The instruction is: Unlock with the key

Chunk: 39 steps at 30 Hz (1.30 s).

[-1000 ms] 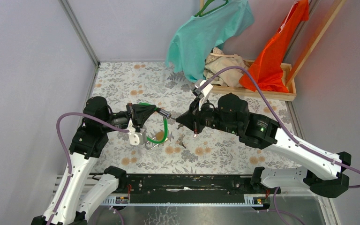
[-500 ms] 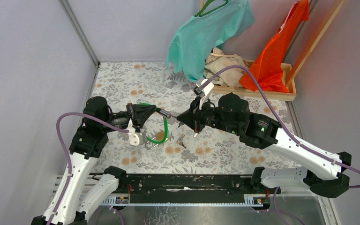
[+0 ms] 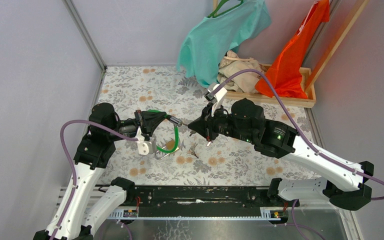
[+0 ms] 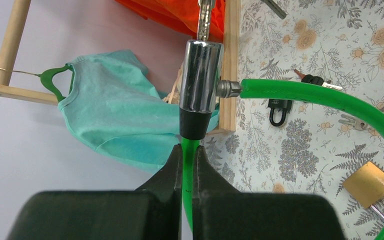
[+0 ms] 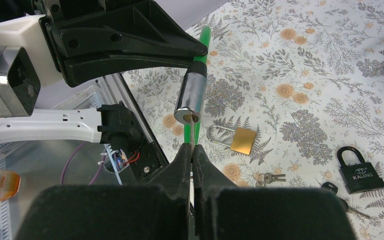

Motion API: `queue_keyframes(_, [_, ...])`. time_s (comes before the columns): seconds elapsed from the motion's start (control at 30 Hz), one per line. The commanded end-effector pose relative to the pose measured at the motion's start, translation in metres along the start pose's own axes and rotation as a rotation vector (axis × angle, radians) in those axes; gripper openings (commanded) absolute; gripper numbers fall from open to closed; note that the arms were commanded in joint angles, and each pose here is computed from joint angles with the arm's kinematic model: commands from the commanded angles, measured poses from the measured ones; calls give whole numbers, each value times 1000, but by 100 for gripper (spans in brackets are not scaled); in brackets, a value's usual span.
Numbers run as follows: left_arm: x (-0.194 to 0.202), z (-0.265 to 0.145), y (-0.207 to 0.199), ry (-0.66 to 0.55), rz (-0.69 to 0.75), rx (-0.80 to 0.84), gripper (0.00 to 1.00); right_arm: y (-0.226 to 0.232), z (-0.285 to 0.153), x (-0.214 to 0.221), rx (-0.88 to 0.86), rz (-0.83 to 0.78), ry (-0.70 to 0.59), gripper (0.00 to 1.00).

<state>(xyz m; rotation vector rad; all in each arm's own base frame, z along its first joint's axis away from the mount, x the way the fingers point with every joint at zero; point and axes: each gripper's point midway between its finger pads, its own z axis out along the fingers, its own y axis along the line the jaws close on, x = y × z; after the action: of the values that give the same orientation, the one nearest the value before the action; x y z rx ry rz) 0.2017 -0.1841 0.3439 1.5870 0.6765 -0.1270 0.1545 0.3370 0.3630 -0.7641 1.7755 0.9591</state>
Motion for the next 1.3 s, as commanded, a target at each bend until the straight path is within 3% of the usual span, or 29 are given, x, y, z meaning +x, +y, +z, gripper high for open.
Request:
queue_keyframes(0.0, [-21,-3,22,-49,85,-41,0,3,-1,-24,5,-8,-73,0])
queue_keyframes(0.9, [-16,-4,20,-24,132,-43,0,-2,11,-12,34,71,-65,0])
queue_keyframes(1.27, [-24,1,27,-53,117,-56,0,7,44,-25,-11,43,-102,0])
